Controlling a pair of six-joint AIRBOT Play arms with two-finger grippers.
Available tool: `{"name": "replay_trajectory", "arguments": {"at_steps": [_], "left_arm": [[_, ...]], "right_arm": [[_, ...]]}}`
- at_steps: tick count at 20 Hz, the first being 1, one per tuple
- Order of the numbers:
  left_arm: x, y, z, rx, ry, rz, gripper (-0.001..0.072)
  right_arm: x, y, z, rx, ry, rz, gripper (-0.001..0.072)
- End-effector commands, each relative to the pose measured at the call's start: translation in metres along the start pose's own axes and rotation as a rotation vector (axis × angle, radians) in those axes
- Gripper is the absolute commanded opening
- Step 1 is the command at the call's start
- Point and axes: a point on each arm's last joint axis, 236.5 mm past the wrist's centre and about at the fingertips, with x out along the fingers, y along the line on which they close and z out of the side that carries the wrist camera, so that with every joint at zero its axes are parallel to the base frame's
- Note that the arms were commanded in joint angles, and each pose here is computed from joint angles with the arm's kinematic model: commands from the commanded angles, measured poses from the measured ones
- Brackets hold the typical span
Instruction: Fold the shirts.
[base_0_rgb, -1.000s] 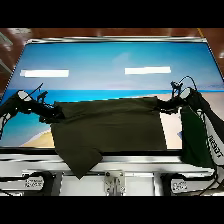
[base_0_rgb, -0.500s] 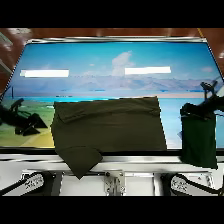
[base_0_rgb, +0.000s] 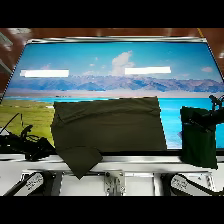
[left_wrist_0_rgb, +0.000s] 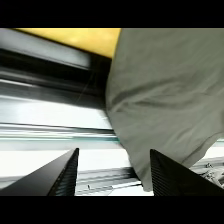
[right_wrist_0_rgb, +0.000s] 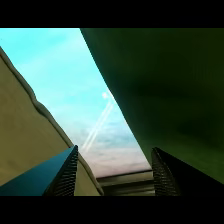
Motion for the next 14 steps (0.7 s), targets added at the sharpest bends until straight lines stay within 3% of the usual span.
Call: {"name": "replay_trajectory", "arguments": {"at_steps": [1, 10, 12, 14], "left_arm": [[0.013, 0.001, -0.01, 0.007, 0.034, 0.002, 0.0522], [0.039, -0.004, -0.008, 0.088, 0.103, 0.062, 0.051], [0.041, -0.015, 0.007, 0.062, 0.038, 0.018, 0.0456], [0.041, -0.029, 0.02, 0.037, -0.019, -0.042, 0.0454]], "right_arm": [[0.001, -0.001, 0.006, 0.008, -0.031, 0.004, 0.0572], [0.001, -0.001, 0.005, 0.015, -0.027, 0.005, 0.0572], [0.001, -0.001, 0.004, 0.015, -0.023, 0.006, 0.0573], [0.001, -0.001, 0.004, 0.016, -0.023, 0.006, 0.0572]]}}
